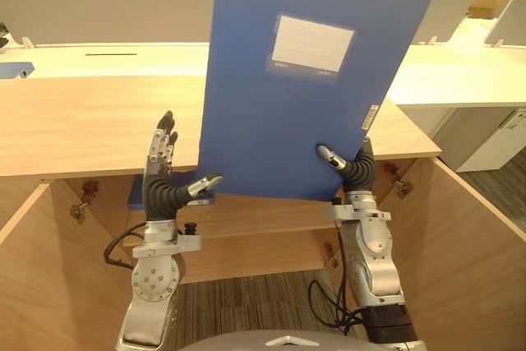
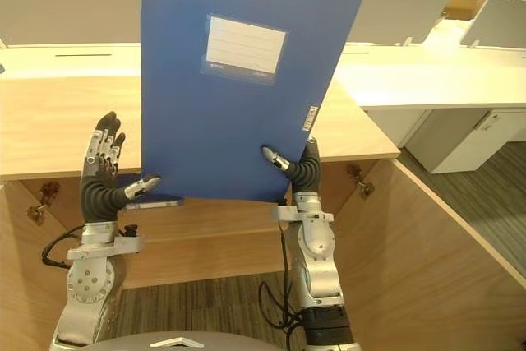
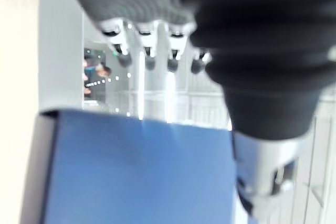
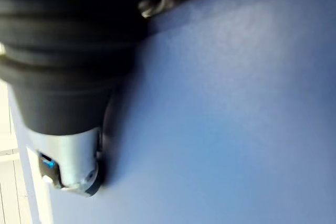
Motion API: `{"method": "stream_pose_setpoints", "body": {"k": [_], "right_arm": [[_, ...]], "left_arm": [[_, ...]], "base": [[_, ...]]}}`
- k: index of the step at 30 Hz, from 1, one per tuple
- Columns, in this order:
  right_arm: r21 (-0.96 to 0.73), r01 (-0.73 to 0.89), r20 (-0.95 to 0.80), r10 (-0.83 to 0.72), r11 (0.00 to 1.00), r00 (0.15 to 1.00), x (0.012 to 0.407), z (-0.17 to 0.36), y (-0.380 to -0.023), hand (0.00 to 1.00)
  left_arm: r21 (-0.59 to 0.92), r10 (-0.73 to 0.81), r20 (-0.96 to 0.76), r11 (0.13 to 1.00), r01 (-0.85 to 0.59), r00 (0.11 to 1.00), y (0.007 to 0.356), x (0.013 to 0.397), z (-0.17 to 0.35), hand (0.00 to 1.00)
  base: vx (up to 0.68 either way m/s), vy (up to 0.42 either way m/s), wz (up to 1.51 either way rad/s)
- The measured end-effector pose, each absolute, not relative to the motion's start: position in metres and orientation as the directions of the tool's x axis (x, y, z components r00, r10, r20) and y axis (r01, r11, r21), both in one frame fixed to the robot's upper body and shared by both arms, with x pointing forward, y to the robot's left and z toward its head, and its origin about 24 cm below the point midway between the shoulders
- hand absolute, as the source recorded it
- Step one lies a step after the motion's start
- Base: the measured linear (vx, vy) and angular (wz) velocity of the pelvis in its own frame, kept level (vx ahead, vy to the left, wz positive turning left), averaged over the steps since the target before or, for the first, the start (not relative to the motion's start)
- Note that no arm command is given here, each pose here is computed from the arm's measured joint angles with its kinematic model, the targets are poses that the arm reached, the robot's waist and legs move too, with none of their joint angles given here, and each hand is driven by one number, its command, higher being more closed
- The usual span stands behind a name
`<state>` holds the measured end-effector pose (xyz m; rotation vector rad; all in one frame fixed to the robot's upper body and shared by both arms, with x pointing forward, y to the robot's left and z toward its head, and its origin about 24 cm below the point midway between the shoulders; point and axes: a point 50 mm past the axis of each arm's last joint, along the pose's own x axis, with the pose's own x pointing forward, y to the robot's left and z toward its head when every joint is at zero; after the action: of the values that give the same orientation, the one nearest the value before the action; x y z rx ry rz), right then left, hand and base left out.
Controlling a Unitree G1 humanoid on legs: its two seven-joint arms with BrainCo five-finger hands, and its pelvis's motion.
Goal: Walk over to the cabinet, pick up the folder, carry it to the office cabinet, place the folder inside the office cabinet, then close the office cabinet door
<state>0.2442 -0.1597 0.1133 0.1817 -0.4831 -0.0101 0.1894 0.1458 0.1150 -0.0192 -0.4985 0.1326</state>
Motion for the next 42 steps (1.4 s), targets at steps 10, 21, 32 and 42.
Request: {"method": "stream_pose_setpoints", "body": {"k": [10, 21, 32, 42], "right_arm": [[0.204, 0.038, 0.523, -0.142, 0.978, 0.84, 0.236, 0.13, -0.175, 1.0], [0.208, 0.141, 0.498, -0.229, 0.968, 0.836, 0.23, 0.123, -0.189, 1.0], [0.211, 0.139, 0.499, -0.228, 0.968, 0.836, 0.23, 0.123, -0.19, 1.0], [0.19, -0.034, 0.585, -0.086, 0.981, 0.806, 0.224, 0.144, -0.161, 1.0]], "left_arm": [[-0.131, 0.264, 0.413, 0.964, -0.23, 0.871, 0.172, 0.179, 0.105, 0.0], [-0.107, 0.429, 0.271, 0.903, -0.416, 0.862, 0.2, 0.166, 0.075, 0.0], [0.033, 0.428, -0.006, 0.904, -0.427, 0.904, 0.202, 0.158, 0.016, 0.0], [0.183, 0.364, -0.363, 0.93, -0.318, 0.857, 0.201, 0.132, -0.06, 0.0]], "base": [[0.0, 0.0, 0.01], [0.01, -0.005, 0.1], [0.0, -0.003, 0.03], [0.01, -0.004, -0.05]]}}
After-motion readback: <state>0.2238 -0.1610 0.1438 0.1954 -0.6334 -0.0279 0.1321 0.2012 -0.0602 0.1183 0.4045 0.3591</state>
